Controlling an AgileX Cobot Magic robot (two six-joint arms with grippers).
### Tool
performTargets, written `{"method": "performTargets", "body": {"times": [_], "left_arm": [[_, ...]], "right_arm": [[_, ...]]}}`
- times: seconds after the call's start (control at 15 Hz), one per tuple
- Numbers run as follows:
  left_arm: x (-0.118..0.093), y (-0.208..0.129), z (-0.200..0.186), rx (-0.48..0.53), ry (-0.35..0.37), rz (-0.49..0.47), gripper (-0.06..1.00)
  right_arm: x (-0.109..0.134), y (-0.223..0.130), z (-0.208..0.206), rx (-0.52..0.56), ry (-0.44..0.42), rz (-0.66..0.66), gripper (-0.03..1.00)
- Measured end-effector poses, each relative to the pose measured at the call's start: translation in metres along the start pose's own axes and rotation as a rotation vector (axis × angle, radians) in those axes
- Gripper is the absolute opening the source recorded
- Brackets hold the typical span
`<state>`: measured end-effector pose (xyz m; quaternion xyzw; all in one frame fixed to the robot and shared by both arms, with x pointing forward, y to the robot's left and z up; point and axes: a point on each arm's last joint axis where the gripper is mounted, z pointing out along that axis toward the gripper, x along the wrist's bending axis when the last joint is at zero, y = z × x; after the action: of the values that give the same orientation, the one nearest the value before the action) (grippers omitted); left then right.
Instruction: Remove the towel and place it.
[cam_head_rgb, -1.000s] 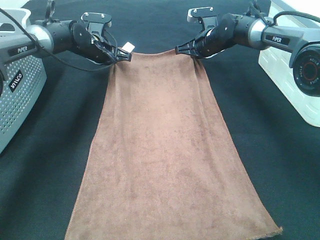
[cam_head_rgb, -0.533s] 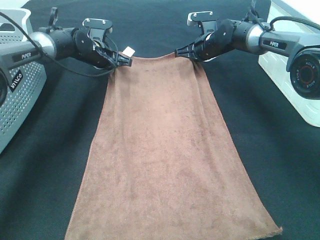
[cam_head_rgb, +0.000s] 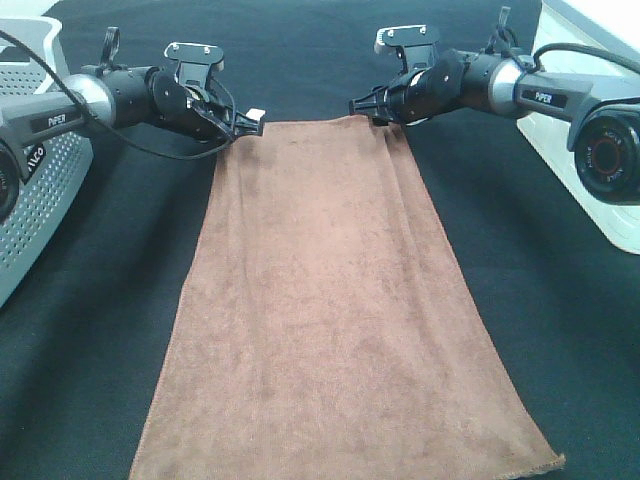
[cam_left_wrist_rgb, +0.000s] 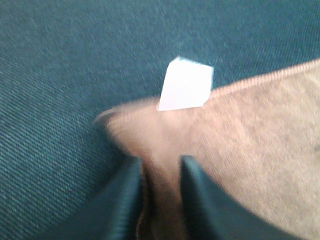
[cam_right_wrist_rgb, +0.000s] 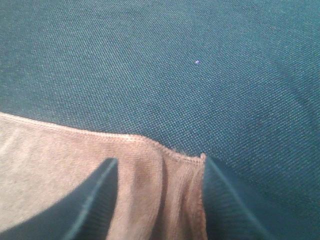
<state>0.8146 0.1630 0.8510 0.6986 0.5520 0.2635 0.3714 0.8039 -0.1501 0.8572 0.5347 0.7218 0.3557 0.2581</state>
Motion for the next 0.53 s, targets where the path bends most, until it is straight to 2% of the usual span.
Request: {"method": "performTargets", "body": {"times": [0.07, 0.33, 0.53], "left_arm": [[0.0, 0.001, 0.0, -0.015, 0.002, -0.001, 0.42], [0.0, 0.002, 0.0, -0.026, 0.002, -0.005, 0.45], [0.0, 0.004, 0.0, -0.044, 0.0, -0.023, 0.45]], "right_arm": [[-0.003, -0.002, 0.001, 0.0, -0.006, -0.005, 0.5], [-0.022, -0.001, 0.001, -0.026, -0.037, 0.014, 0.5], [-0.024, -0.015, 0.011, -0.017, -0.042, 0.017, 0.5]]}}
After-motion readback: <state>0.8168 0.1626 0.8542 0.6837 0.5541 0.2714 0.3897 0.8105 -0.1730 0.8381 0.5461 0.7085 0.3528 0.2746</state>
